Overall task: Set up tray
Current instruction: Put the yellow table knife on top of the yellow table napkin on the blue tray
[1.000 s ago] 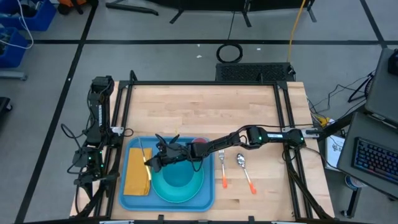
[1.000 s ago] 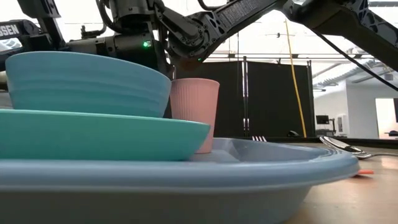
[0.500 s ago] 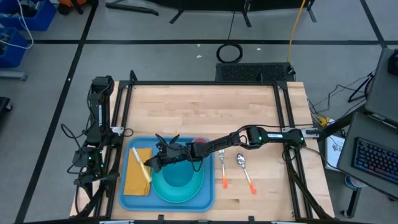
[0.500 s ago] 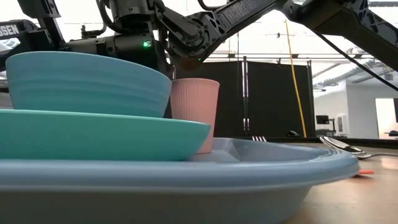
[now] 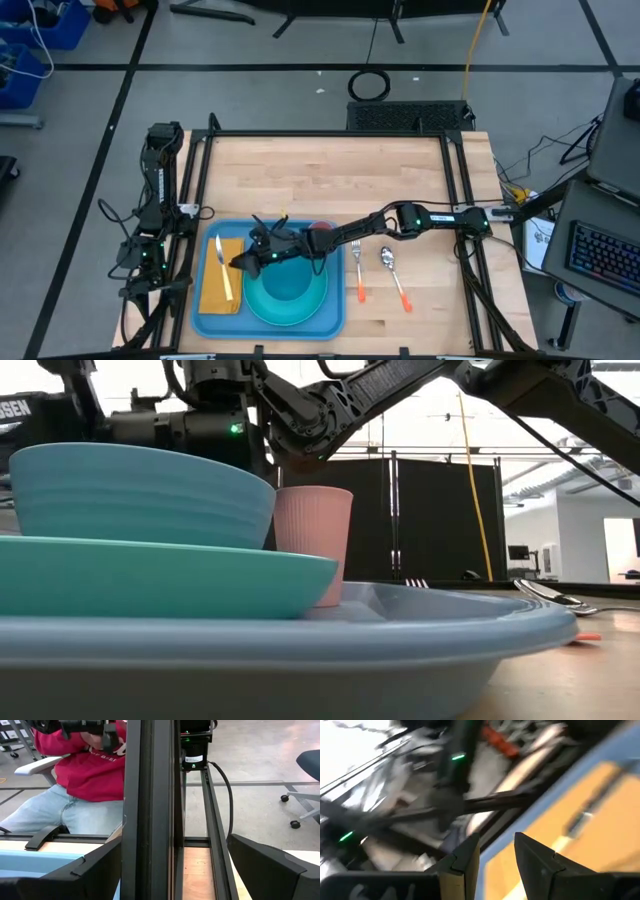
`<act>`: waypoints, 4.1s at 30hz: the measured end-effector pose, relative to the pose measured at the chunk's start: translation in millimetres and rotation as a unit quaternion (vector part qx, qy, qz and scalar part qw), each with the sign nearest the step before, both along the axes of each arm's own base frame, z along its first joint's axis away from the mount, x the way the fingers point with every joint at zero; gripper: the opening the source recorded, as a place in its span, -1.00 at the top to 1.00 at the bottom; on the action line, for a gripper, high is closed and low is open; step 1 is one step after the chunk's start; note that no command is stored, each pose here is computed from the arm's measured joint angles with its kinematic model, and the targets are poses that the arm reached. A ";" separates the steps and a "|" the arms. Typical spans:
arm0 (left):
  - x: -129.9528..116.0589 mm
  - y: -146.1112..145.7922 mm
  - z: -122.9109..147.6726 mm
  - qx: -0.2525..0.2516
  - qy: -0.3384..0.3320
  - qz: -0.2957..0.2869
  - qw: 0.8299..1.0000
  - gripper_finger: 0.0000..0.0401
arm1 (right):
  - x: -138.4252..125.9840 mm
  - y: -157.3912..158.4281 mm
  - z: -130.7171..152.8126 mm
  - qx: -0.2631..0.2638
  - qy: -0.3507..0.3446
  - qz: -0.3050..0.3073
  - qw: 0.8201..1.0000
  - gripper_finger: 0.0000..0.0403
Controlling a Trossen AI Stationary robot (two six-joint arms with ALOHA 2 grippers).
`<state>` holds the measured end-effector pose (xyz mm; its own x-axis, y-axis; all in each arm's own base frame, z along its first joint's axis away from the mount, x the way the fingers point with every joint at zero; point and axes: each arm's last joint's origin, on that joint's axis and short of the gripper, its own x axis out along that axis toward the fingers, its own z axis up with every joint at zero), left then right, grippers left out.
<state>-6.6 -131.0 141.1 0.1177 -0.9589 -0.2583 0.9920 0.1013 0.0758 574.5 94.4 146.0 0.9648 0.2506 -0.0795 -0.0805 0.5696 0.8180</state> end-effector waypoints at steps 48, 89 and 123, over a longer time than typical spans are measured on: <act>1.9 0.2 0.2 -0.013 0.065 0.054 0.996 -0.75 | -54.8 68.0 104.6 -0.069 -0.296 0.532 0.790 0.43; 3.6 1.3 -2.5 0.048 -0.200 0.006 0.979 -0.75 | -61.3 73.8 100.0 -0.070 -0.284 0.567 0.770 0.43; 2.1 -4.1 3.4 0.014 -0.124 -0.012 0.992 -0.75 | -67.3 80.9 94.2 -0.077 -0.298 0.568 0.763 0.43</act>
